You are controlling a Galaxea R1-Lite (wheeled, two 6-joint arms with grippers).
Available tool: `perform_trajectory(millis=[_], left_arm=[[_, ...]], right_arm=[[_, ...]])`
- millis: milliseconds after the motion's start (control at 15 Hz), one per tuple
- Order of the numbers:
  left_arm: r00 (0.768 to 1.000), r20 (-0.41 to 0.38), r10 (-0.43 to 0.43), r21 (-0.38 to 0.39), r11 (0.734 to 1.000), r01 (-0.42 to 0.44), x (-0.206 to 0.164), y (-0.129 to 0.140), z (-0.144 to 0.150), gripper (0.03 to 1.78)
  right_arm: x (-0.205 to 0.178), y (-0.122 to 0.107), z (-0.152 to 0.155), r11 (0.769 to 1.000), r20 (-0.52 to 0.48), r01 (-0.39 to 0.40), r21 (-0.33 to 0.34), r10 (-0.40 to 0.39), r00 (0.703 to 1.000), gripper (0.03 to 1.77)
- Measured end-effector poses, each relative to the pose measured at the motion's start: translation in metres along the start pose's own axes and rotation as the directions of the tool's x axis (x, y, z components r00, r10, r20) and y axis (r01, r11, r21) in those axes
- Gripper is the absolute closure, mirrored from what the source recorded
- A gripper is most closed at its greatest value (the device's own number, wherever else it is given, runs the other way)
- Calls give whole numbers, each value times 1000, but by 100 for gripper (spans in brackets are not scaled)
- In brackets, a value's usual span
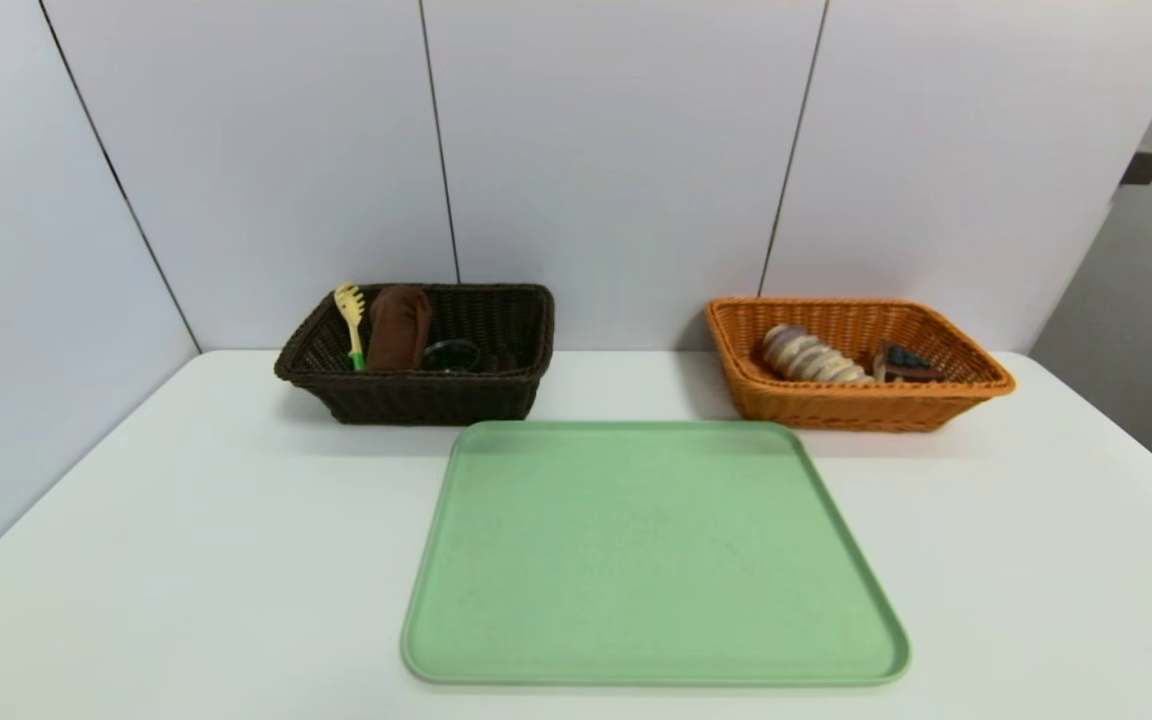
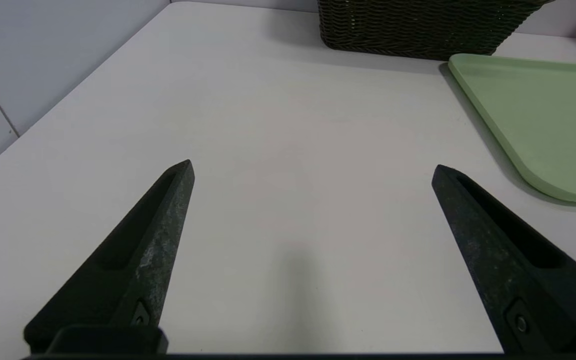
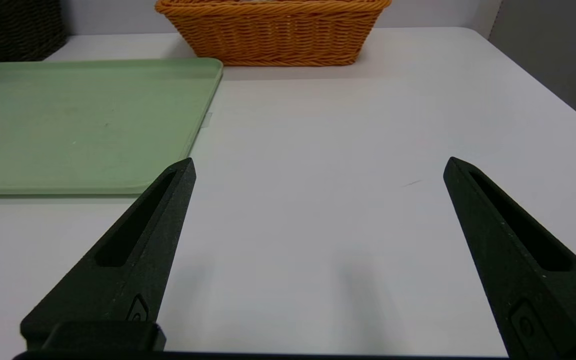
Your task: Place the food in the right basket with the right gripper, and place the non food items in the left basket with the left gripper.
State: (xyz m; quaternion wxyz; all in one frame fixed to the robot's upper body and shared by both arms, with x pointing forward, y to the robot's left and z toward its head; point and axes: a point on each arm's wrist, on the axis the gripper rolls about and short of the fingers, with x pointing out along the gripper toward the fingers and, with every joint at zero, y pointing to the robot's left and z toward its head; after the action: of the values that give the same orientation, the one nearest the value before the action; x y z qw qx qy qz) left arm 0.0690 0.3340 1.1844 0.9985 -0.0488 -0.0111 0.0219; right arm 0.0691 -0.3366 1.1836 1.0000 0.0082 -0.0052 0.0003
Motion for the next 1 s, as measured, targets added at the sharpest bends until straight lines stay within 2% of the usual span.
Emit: perform_trajectory(millis=[1000], left_arm=[[1000, 0, 0, 0, 1000, 0, 0, 0, 0, 12]], right_arm=[[0, 0, 0, 1000, 0, 0, 0, 0, 1000, 9]])
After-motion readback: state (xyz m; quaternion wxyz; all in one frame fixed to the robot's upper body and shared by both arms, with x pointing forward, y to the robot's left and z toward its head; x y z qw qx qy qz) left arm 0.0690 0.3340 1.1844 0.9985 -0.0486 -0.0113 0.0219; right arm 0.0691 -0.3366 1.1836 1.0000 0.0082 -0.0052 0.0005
